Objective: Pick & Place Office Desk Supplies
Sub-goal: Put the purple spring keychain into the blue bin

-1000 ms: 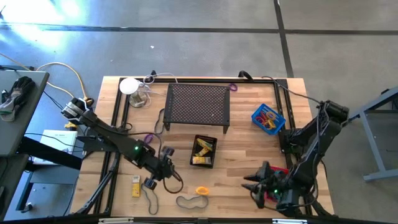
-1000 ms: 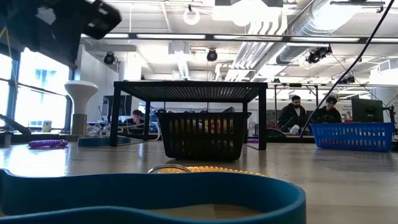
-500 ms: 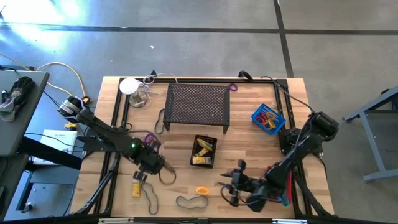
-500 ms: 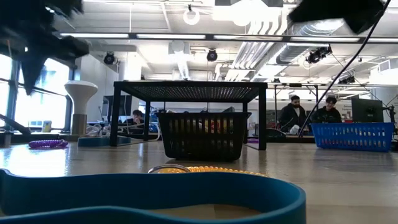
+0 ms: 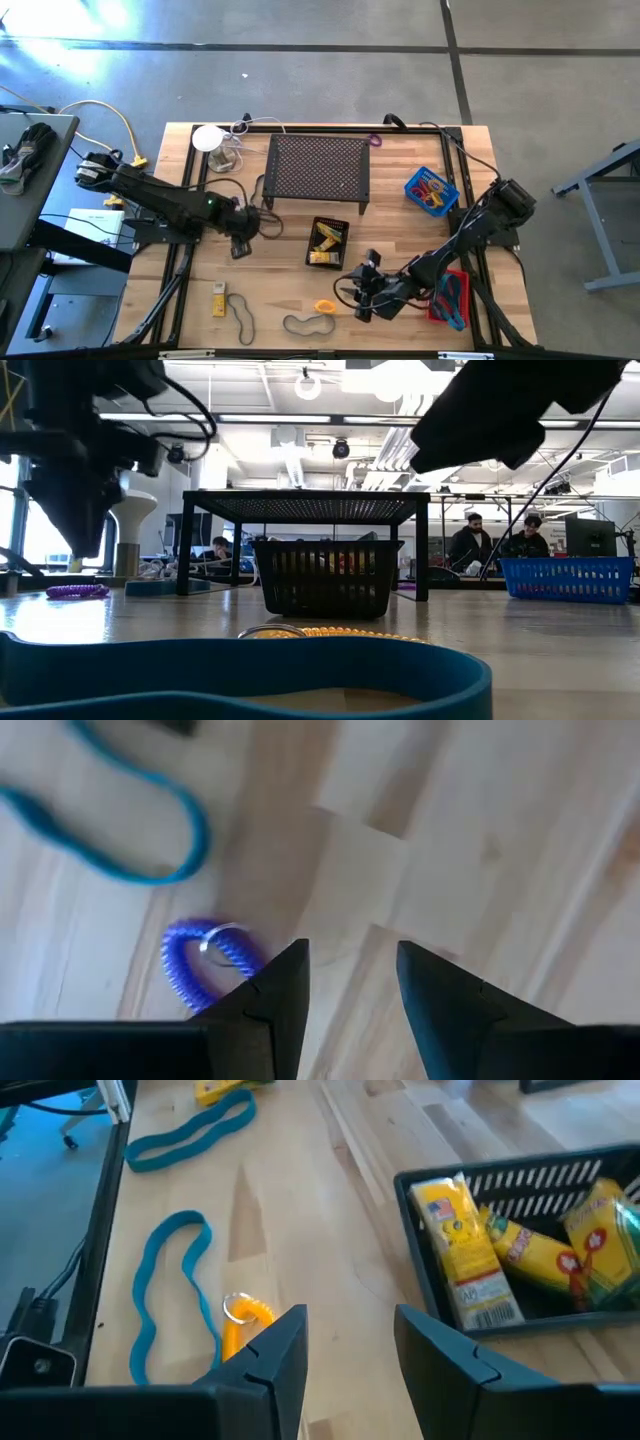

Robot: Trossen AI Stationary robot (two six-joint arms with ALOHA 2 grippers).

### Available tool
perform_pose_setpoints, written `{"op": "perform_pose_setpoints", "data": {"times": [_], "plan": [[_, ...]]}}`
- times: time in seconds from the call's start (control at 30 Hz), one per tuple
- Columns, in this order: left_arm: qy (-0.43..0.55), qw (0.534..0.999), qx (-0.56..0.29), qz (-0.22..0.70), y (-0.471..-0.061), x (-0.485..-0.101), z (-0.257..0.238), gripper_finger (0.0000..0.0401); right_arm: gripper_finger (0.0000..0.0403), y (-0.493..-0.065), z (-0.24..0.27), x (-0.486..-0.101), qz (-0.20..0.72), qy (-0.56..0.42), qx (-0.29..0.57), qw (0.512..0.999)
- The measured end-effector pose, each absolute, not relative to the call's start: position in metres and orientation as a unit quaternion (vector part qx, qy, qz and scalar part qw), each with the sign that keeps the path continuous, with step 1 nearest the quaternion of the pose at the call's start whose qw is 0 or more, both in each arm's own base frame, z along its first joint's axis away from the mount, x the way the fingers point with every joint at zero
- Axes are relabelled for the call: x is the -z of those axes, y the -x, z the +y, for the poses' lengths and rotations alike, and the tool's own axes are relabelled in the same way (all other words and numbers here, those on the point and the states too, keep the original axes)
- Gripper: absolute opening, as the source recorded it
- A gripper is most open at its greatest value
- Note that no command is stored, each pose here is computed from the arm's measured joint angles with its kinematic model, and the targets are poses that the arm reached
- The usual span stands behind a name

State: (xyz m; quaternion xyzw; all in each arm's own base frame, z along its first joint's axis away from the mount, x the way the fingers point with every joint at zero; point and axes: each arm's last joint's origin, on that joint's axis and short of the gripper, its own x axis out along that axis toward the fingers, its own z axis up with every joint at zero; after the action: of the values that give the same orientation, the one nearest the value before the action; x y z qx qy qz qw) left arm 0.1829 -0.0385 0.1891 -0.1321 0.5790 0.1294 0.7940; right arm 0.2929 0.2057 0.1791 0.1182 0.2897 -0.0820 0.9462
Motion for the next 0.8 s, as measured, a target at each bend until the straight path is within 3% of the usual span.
{"op": "perform_pose_setpoints", "data": {"times": [0.2,0.8], "plan": [[0.176,0.773,-0.195,0.577,-0.181,-0.183,-0.024,0.0144,0.0138,-0.294,0.207,-0.181,0.280,-0.113,0.072,0.951],[0.200,0.740,-0.276,0.580,-0.172,-0.167,-0.016,0.0144,0.0138,-0.295,0.208,-0.183,0.275,-0.119,0.067,0.952]]}}
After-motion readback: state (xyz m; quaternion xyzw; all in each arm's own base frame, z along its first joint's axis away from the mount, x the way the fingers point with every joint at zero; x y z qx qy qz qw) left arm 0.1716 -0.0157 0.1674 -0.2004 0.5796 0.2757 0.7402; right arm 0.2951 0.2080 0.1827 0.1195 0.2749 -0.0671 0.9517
